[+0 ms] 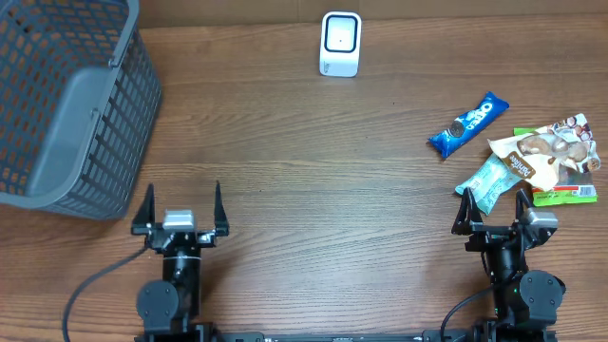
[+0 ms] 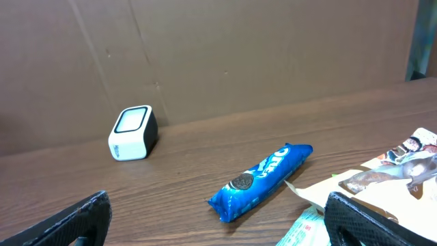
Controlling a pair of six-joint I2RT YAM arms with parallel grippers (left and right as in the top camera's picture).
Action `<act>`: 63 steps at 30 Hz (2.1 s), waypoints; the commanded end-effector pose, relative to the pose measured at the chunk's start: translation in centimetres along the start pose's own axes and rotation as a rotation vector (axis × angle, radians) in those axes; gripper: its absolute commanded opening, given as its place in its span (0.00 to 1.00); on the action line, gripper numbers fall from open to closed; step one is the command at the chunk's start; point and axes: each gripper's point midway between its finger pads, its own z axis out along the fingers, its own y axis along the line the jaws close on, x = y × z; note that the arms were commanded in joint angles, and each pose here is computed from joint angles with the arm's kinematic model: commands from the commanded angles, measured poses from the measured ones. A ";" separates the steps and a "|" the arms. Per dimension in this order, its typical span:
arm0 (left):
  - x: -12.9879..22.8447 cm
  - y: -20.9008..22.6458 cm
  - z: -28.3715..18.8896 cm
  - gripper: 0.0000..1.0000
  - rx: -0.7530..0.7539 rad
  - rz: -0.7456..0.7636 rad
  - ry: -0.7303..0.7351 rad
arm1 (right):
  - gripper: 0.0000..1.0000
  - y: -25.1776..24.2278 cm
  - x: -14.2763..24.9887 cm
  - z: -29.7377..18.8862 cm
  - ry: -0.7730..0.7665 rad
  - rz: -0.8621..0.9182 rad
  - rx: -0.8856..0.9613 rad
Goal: Scan the item barcode
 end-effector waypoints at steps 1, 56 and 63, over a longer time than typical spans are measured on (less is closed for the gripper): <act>1.6 0.1 -0.4 1.00 -0.014 0.053 0.027 | 1.00 0.0 0.1 0.0 -0.006 -0.003 0.000; 5.5 -0.6 -1.1 1.00 0.021 0.037 0.185 | 1.00 0.0 0.1 0.0 -0.006 -0.003 0.000; 5.5 -0.6 -1.1 1.00 0.021 0.037 0.185 | 1.00 0.0 0.1 0.0 -0.006 -0.003 0.000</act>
